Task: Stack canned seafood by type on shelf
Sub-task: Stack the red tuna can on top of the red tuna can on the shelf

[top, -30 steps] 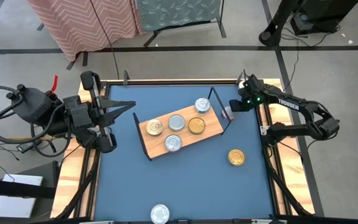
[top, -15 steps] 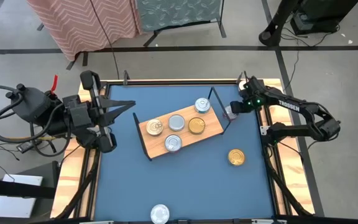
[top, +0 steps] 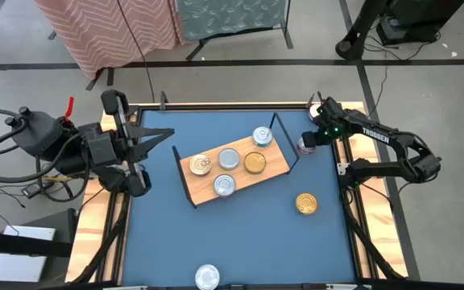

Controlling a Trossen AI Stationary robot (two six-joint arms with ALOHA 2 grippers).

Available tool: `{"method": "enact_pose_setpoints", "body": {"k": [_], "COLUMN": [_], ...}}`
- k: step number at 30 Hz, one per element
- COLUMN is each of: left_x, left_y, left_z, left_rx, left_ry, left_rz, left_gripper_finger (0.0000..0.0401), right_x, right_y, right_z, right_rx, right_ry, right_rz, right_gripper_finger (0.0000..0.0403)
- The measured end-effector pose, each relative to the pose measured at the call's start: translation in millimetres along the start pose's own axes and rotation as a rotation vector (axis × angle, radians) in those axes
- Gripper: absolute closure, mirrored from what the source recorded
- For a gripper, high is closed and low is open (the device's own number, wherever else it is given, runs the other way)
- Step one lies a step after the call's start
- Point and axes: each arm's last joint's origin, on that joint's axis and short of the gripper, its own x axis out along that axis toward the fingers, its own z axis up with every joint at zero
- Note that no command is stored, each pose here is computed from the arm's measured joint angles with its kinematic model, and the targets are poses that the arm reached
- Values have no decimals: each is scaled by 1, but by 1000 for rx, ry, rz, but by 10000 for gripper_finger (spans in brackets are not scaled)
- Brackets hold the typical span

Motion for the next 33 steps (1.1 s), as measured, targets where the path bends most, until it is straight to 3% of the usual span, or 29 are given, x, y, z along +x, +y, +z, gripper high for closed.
{"method": "enact_pose_setpoints", "body": {"k": [10, 21, 26, 33], "left_x": [0, 0, 0, 1], "left_y": [0, 0, 1, 1], "left_z": [0, 1, 1, 1], "left_rx": [-2, -7, -12, -11], "left_ry": [0, -4, -8, -6], "left_rz": [0, 3, 6, 9], "left_gripper_finger": [395, 395, 395, 395], "right_x": [1, 3, 2, -16], "right_y": [-2, 1, 9, 27], "right_z": [-1, 8, 1, 7], "right_rx": [9, 70, 28, -44], "right_ry": [1, -79, -34, -149], "right_rz": [-17, 63, 73, 38], "right_gripper_finger": [403, 403, 403, 403]}}
